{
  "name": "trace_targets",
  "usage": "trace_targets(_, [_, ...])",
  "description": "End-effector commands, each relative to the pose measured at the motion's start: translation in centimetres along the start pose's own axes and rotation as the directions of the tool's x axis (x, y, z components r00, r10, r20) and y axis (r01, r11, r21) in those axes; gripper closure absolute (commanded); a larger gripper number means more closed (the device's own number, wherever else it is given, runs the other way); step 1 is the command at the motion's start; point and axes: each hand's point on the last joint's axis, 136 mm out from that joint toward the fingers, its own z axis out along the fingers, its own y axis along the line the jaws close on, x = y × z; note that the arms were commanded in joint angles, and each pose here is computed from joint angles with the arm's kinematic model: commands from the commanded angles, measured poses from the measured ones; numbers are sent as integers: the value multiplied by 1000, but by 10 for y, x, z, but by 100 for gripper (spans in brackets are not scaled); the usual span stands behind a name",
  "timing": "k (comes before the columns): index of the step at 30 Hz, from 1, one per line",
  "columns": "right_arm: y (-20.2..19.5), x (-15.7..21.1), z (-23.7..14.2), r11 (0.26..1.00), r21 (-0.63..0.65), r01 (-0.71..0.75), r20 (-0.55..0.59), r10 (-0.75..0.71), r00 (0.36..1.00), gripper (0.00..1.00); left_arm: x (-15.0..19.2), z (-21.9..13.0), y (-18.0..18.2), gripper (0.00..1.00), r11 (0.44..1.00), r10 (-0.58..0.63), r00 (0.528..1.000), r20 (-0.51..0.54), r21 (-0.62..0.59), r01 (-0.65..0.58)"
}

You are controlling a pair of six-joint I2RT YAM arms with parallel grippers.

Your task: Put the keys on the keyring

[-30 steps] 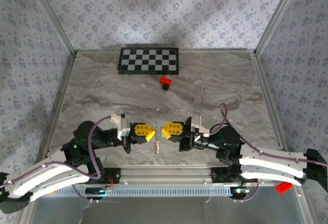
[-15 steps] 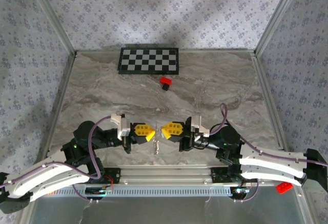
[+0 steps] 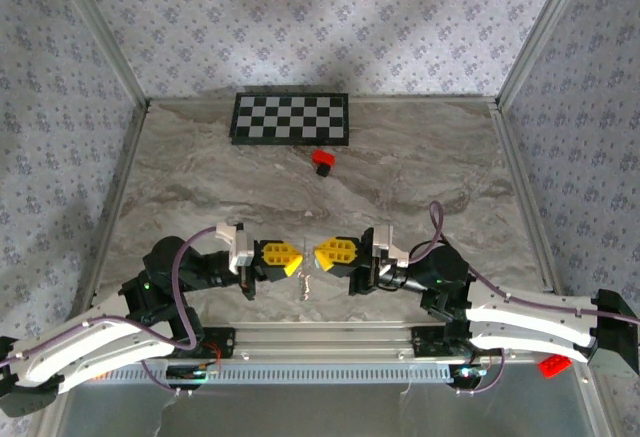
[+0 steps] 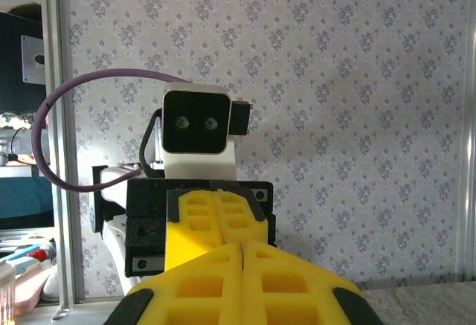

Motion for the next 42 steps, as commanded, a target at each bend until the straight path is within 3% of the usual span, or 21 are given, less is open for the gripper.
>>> trace_targets(1, [2,-9,0,1000,-4,8,39,-8,999,100,-19,-2,-4,100,1000,16,997,74,8,-16])
trace_targets(42, [-1,1,3,1000,7,16,7,-16,1000,100,-22,0,-6,100,1000,18,997,78,23,-20])
